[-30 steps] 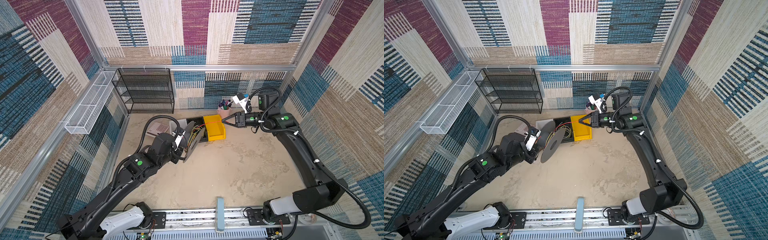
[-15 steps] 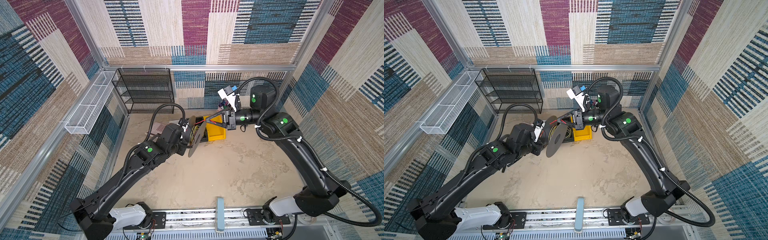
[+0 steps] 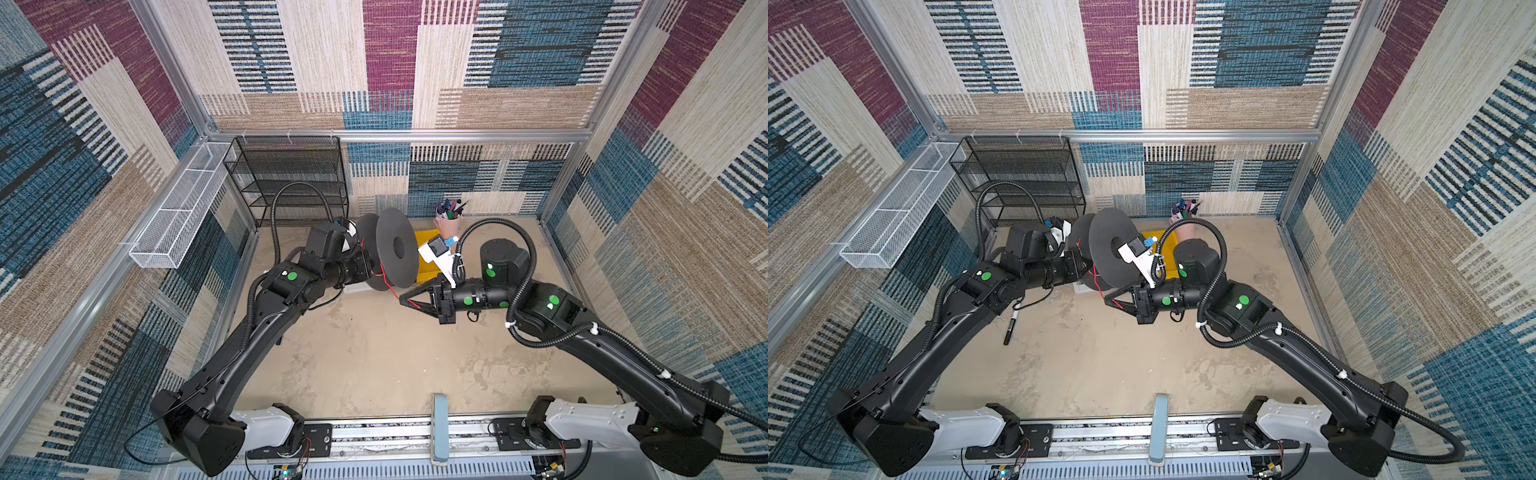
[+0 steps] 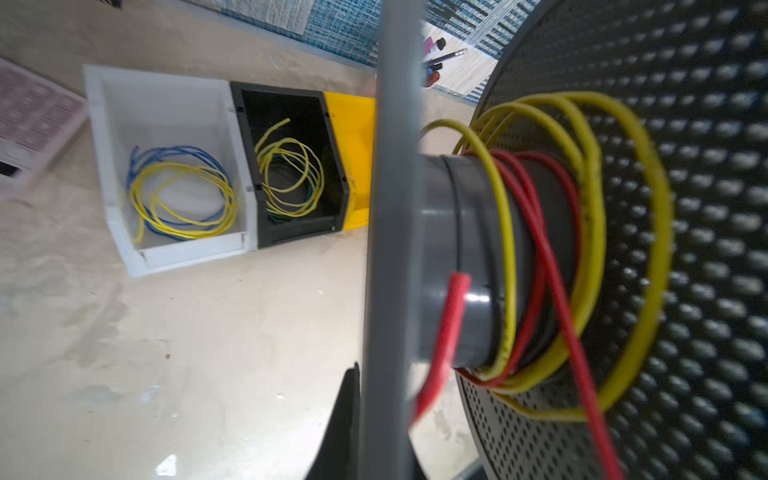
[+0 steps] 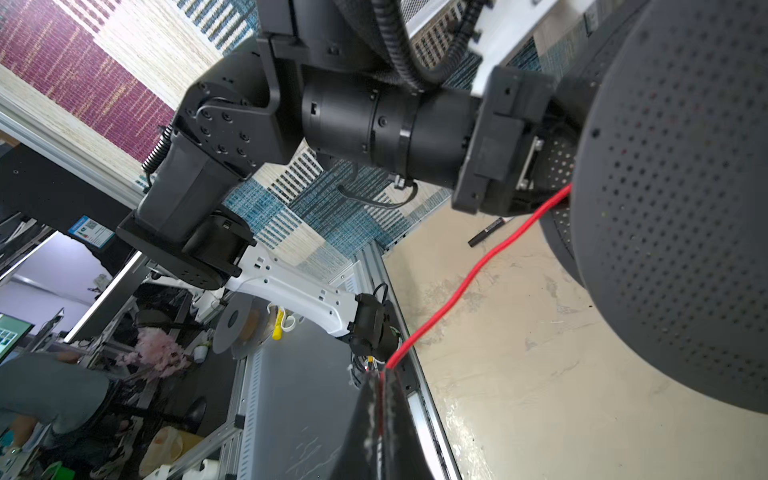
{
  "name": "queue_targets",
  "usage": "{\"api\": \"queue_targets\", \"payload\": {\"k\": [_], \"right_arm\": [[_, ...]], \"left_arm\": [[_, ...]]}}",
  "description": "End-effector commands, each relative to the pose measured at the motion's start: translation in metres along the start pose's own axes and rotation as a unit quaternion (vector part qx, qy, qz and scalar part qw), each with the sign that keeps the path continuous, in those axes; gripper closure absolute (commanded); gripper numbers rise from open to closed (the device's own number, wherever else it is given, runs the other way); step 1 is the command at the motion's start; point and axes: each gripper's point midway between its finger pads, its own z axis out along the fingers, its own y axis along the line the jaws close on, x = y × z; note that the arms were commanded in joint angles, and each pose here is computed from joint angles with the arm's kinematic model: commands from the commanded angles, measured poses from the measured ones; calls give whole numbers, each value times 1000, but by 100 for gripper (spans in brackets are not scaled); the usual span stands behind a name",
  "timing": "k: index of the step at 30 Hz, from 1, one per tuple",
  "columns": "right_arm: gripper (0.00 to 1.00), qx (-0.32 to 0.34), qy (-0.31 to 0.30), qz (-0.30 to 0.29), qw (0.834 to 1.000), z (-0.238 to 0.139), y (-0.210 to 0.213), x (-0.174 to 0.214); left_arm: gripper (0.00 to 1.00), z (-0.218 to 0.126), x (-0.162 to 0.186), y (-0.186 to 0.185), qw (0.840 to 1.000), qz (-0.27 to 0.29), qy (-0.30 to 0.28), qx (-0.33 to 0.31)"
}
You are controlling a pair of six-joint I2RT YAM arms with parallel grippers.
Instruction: Wrap the cables
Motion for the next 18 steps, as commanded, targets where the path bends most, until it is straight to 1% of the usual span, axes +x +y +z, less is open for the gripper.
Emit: {"api": "queue_targets", "payload": {"k": [1,3,5,8,12,14,16,18], "right_arm": [[100,-89,3,-11,996,-13,35,18],[100,-99,2,0,995,-15,32,33],[100,-86,-6,4,996,-17,21,45],[100,-71,-17,5,997,-23,9,56],[100,-48,-57,4,997,-48,-10,47],[100,-42,-76,12,996,-63,-25,43],[100,-50,-80,22,995,-68,-35,41],[100,-53,-82,15,995,-69,-40,38]], "left_arm": [[100,-16,-51,-15,987,-101,-106,60],[100,-22,-56,-17,979,-139,-115,97],[100,-24,-58,-24,972,-162,-113,130],[100,-29,-61,-37,961,-180,-110,179],[100,-42,-64,-50,949,-184,-102,236],[100,-52,-65,-55,939,-182,-102,273],[100,-61,-67,-59,930,-177,-104,306],[100,-67,-64,-65,920,-171,-87,343]]}}
